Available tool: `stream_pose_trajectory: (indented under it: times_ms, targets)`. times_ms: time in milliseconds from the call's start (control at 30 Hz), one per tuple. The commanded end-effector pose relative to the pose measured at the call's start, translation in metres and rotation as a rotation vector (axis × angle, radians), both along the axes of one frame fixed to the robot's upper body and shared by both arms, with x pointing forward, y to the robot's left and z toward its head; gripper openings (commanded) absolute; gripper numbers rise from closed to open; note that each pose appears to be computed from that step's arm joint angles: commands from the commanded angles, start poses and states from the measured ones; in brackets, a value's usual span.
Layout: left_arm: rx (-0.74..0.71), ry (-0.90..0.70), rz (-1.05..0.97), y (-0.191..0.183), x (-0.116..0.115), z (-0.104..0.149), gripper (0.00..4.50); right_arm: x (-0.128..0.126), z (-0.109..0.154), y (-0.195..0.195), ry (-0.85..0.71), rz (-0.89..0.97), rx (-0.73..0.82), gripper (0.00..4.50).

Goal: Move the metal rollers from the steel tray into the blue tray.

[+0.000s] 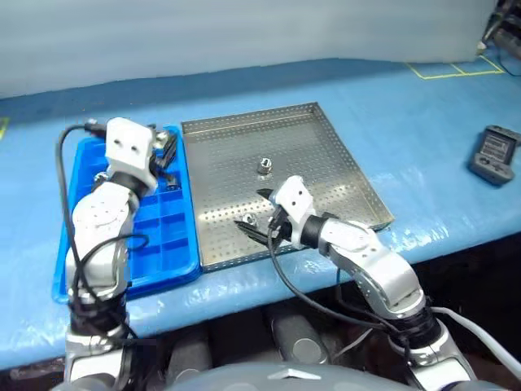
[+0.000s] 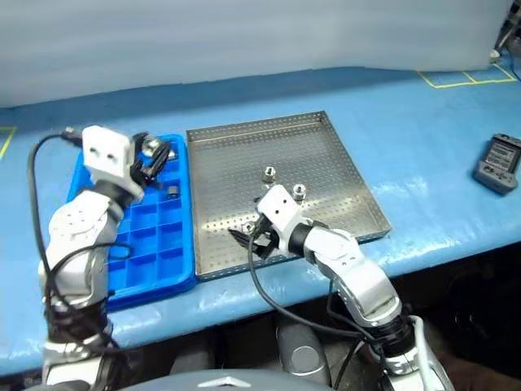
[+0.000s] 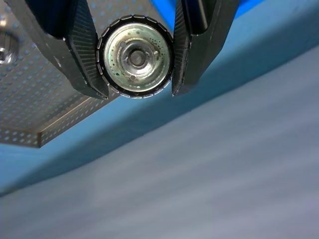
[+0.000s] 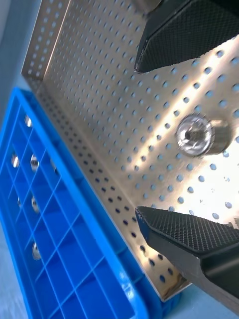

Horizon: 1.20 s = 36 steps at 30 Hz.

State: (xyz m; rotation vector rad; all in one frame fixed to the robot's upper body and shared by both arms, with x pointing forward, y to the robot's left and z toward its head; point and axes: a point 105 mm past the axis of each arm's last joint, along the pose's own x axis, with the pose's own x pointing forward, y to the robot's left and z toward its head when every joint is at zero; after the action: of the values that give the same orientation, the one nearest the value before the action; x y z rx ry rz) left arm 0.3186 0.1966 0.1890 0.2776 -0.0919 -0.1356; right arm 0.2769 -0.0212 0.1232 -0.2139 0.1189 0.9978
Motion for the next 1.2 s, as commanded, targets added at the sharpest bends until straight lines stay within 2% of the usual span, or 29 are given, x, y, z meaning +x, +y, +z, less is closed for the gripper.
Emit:
stream_pose_trajectory:
  times_ms: [33,267,700,767,800,900,1000,1200]
  targets:
    - [0.025,-0.025,0.099,0.016,-0.025,0.003,1.72,0.002,0.014,0.010,-0.068,0.038,0.034,4.50]
    - [0.046,0.110,0.221,0.035,-0.053,-0.034,1.72,0.001,0.013,0.016,-0.068,0.074,0.048,4.50]
    - [0.024,0.365,0.243,0.040,-0.064,-0.098,1.72,0.001,0.011,0.010,-0.059,0.026,0.066,4.50]
    - [0.001,0.388,0.245,0.041,-0.063,-0.103,2.44,0.001,0.012,0.007,-0.059,0.009,0.073,4.50]
    - [-0.004,0.393,0.248,0.041,-0.063,-0.104,2.66,0.001,0.012,0.006,-0.059,-0.001,0.075,4.50]
    - [-0.015,0.379,0.241,0.041,-0.058,-0.100,3.65,0.002,0.013,0.000,-0.058,-0.036,0.081,4.50]
    - [-0.018,0.299,0.185,0.033,-0.047,-0.079,4.46,0.003,0.014,-0.010,-0.057,-0.080,0.088,4.50]
    - [-0.065,0.098,-0.144,-0.012,-0.017,-0.022,4.46,0.003,0.013,-0.043,-0.058,-0.194,0.051,4.50]
